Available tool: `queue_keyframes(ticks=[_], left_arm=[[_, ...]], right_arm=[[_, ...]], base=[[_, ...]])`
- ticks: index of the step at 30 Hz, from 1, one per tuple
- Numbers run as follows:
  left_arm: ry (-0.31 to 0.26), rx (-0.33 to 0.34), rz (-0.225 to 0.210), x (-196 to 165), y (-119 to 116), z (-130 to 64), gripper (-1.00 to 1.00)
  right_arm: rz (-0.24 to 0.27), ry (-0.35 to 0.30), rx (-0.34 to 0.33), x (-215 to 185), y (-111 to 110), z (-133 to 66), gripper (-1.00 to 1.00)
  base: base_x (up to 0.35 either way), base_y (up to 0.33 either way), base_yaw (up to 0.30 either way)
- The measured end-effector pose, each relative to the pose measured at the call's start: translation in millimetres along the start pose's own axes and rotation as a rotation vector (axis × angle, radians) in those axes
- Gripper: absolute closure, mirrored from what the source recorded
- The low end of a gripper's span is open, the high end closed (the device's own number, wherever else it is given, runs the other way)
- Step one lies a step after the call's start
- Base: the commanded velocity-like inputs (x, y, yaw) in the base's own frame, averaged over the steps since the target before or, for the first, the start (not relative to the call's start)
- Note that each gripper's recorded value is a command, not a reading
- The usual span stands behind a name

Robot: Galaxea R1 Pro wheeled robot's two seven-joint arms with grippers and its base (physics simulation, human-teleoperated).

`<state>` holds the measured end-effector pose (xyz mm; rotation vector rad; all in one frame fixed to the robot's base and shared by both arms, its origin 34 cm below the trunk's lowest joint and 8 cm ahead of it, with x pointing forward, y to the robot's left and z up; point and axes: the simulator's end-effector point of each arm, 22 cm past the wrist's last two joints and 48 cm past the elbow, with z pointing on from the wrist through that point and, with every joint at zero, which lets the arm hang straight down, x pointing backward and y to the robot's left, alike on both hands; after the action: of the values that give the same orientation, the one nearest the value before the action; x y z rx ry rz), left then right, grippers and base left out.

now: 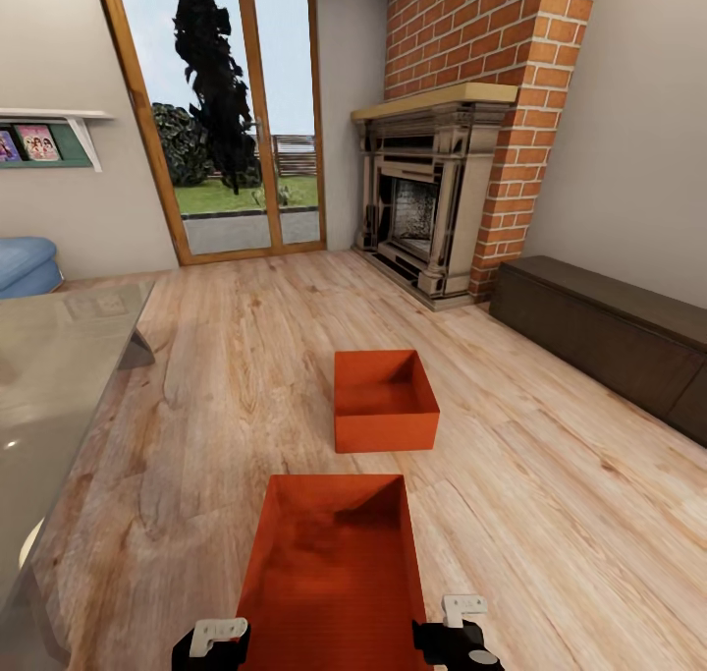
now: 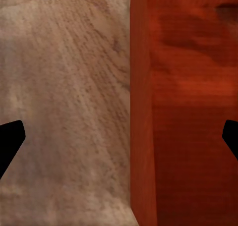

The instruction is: Move the two storage containers from the living room to the garage. In the garage, place one container on the floor and stack the other container on top of it (either order is fine).

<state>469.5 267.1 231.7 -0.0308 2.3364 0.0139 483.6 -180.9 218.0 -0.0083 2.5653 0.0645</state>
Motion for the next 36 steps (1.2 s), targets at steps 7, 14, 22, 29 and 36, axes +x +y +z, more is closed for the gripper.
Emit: queue_keyframes(ticks=[7,14,22,29,36], left_arm=[[0.0,0.0,0.0,4.1,0.0,2.2,-1.0],[-0.001,0.0,0.0,8.2,0.0,4.4,-1.0],[-0.002,0.0,0.0,7.9,0.0,4.5,-1.0],[-0.002,0.0,0.0,7.9,0.3,4.5,-1.0],[-0.002,0.0,0.0,7.9,0.3,4.5,-1.0]], right_arm=[[0.0,0.0,-0.001,3.5,0.3,3.1,-1.0],[0.0,0.0,0.0,7.0,-0.3,6.2,-1.0],[0.0,0.0,-0.001,7.0,0.1,6.2,-1.0],[0.0,0.0,-0.001,7.0,0.1,6.2,-1.0],[0.0,0.0,-0.001,7.0,0.2,6.2,-1.0]], base=[[0.0,0.0,0.0],[0.0,0.0,0.0],[0.0,0.0,0.0],[0.0,0.0,0.0],[0.0,0.0,0.0]])
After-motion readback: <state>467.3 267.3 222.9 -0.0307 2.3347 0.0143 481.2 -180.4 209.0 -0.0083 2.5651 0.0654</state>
